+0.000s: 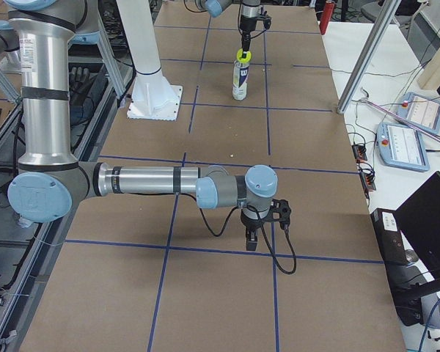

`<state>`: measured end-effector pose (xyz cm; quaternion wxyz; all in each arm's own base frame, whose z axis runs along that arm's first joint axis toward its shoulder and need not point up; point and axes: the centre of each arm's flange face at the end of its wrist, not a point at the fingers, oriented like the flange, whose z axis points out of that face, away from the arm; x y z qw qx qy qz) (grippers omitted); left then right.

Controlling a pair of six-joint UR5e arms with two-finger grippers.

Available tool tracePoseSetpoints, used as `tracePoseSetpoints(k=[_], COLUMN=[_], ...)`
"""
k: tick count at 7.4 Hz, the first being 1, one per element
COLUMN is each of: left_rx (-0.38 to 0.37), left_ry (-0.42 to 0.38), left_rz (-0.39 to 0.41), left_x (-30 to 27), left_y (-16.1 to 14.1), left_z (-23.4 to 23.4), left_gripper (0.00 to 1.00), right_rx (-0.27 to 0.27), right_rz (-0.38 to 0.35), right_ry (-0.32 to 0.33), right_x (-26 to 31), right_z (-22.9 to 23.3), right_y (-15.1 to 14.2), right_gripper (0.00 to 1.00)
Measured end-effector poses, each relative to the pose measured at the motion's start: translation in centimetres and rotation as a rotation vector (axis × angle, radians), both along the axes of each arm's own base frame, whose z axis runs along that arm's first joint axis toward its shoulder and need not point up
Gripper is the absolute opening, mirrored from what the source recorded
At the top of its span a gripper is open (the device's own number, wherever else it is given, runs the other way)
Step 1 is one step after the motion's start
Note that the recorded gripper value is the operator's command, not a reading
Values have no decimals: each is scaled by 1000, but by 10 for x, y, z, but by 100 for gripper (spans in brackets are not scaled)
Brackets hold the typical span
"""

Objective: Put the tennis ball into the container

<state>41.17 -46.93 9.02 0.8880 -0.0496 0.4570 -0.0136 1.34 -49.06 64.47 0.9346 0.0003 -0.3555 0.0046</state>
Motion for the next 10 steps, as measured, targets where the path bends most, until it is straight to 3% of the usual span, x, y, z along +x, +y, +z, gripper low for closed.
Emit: tracePoseSetpoints(k=[1, 7, 10], left_rx=[-3, 21, 53], left_ry=[3, 31, 45], left_rz=[4, 1, -34], left_x=[1, -13, -57], left_y=[1, 11, 18], left_z=[0, -10, 9], left_gripper=[99, 100, 100], right_rx=[0, 0, 0], right_rz=[0, 0, 0], right_ry=[0, 0, 0], right_x=[0, 0, 0], right_z=[0, 0, 0], right_y=[0, 0, 0], right_gripper=[100, 100, 100])
